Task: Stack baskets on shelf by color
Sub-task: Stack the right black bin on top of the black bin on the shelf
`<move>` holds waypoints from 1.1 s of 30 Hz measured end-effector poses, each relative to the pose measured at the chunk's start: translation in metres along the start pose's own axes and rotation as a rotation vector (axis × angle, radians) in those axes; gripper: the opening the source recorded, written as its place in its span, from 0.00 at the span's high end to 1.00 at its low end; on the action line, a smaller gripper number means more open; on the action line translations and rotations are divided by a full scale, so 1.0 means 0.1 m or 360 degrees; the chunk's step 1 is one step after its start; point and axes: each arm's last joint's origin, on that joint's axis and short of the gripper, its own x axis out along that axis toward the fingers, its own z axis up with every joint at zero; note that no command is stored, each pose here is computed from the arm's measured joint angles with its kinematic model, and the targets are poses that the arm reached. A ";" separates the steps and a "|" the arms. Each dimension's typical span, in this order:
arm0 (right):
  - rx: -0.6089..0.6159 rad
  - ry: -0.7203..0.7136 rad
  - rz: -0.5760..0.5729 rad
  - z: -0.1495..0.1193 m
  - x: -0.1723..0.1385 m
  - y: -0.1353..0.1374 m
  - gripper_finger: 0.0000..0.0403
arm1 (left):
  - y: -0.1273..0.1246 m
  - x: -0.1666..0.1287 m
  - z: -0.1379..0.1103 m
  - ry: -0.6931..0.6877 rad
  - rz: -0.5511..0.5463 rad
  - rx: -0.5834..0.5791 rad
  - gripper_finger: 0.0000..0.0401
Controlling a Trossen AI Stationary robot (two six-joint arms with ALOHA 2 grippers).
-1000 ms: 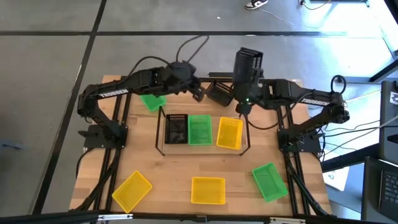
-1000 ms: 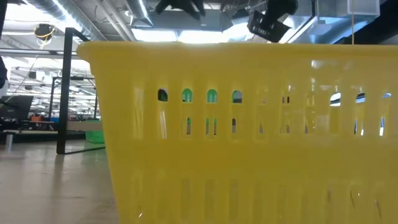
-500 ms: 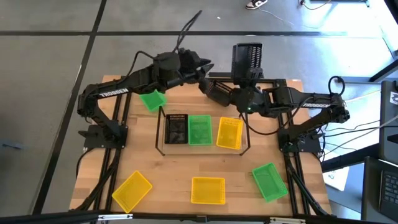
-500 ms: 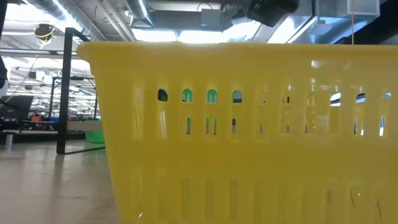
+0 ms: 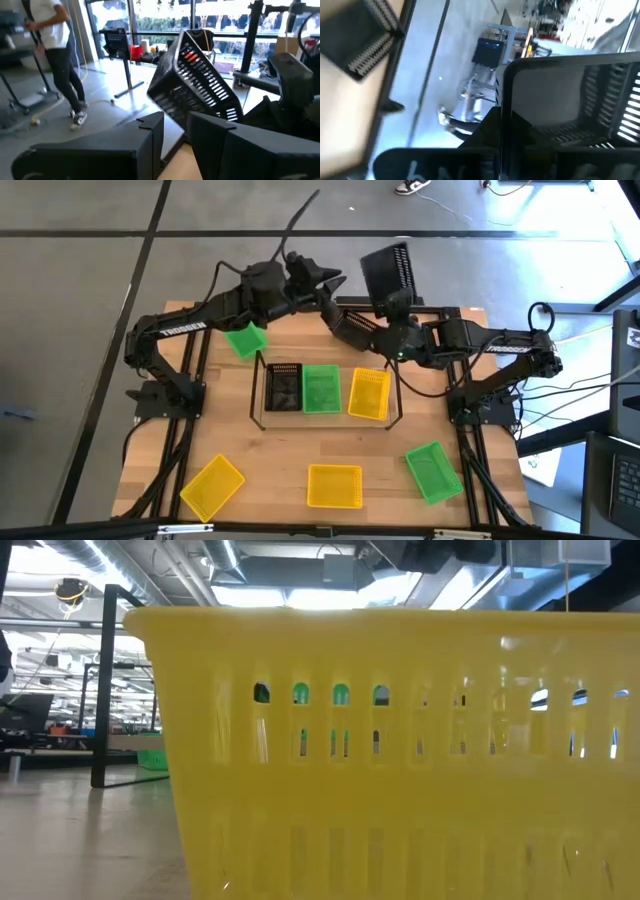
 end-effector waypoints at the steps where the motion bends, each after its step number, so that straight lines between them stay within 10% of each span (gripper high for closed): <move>1: -0.0065 0.0000 0.0000 0.00 0.00 0.00 1.00 | 0.00 0.00 0.00 -0.0007 0.0000 0.0025 0.81; 14: -0.0621 -0.0075 0.0119 0.02 0.02 0.07 1.00 | -0.05 -0.02 0.01 -0.0017 -0.0016 0.0097 0.81; 33: -0.0742 -0.0049 0.0162 0.23 0.15 0.19 1.00 | -0.03 -0.02 -0.17 0.0249 0.0135 0.0199 0.81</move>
